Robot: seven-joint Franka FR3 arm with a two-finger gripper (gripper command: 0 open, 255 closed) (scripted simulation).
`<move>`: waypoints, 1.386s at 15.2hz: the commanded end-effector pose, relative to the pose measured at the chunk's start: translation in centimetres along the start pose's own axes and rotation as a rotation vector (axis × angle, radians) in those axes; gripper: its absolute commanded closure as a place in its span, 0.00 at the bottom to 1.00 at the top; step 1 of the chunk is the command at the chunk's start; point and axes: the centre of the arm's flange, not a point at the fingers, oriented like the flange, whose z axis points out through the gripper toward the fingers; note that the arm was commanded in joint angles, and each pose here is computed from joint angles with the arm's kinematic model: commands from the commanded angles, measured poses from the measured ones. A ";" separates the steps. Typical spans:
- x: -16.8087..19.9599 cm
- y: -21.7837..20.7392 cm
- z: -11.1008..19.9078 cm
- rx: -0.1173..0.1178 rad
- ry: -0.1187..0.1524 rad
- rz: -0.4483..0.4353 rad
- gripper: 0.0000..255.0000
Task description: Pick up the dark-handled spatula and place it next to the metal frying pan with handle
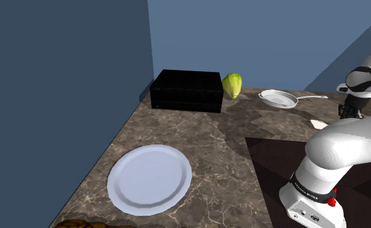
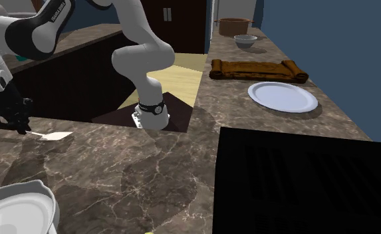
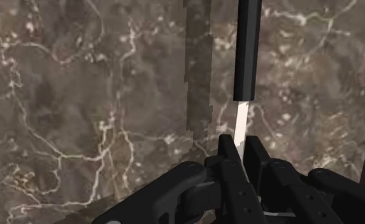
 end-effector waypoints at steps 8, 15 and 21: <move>0.0 0.0 0.1 0.000 0.000 0.000 0.00; 0.0 0.0 -3.8 0.000 0.000 0.000 0.00; 0.0 0.0 -4.9 0.000 0.000 0.000 0.00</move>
